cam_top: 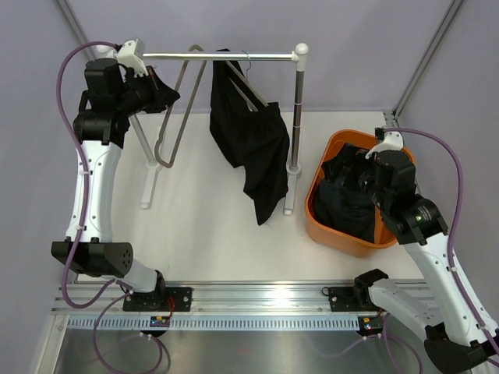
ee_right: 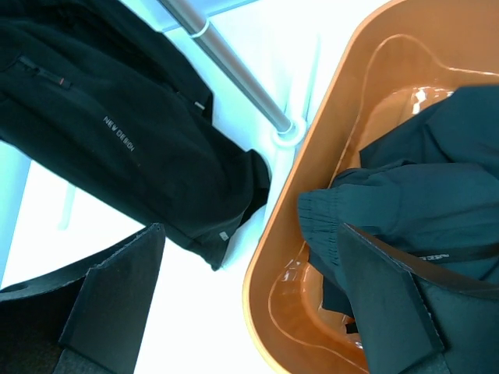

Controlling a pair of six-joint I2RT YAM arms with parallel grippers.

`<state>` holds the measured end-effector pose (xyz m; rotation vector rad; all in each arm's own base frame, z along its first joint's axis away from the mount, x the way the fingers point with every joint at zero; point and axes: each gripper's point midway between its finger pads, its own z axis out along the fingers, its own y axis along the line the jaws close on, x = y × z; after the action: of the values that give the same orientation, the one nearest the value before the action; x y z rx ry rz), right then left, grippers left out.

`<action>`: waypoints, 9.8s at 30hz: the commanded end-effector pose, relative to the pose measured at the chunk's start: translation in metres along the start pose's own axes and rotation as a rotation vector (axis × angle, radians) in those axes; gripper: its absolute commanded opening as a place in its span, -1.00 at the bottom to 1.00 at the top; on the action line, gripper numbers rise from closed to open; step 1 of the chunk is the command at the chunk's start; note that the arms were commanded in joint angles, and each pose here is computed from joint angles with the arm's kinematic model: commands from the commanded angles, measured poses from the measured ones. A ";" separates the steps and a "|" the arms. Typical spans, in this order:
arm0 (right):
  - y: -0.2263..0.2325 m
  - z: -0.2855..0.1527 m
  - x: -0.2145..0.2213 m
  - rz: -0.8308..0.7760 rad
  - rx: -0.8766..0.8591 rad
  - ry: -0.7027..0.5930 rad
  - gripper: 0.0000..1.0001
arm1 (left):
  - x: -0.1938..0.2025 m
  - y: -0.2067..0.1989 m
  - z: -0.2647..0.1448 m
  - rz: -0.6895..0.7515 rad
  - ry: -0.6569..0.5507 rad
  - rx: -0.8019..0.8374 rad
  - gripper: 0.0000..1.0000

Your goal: Remove the shorts from the hanger

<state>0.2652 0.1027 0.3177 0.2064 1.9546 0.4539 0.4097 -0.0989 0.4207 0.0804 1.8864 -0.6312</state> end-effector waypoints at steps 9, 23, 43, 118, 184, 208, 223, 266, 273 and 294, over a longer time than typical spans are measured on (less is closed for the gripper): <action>0.021 0.004 -0.005 -0.025 -0.115 -0.012 0.99 | -0.043 -0.005 0.006 0.084 -0.125 0.026 -1.00; 0.032 0.009 0.000 -0.032 -0.168 0.022 0.99 | -0.080 -0.002 0.019 0.081 -0.226 -0.032 -1.00; 0.028 0.009 0.006 -0.040 -0.154 0.044 0.99 | -0.052 0.025 0.084 0.031 -0.142 -0.133 -1.00; 0.002 -0.005 0.021 -0.071 -0.060 0.078 0.99 | -0.026 -0.155 0.097 0.035 -0.483 -0.424 0.36; 0.007 0.005 0.014 -0.062 -0.063 0.057 0.99 | -0.031 -0.152 0.038 0.295 -0.231 -0.125 -1.00; 0.082 0.018 0.015 -0.134 -0.232 0.121 0.83 | 0.090 -0.157 -0.042 0.332 0.044 0.017 -1.00; 0.157 0.031 0.029 -0.121 -0.307 0.111 0.70 | 0.149 -0.162 -0.082 0.305 0.113 0.132 -1.00; 0.160 0.105 0.030 -0.176 -0.057 0.079 -1.00 | 0.148 -0.147 -0.176 0.290 0.026 0.306 -1.00; 0.176 0.085 0.053 -0.186 -0.168 0.131 -1.00 | 0.132 -0.159 -0.169 0.243 -0.109 0.351 -1.00; 0.269 -0.043 0.085 -0.367 -0.448 0.165 -1.00 | 0.015 -0.183 -0.110 -0.031 -0.728 0.228 -1.00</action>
<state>0.1756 0.3743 0.3512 -0.4935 1.9806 0.7027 0.2432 -0.2260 0.4468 0.1637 1.3672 -0.7086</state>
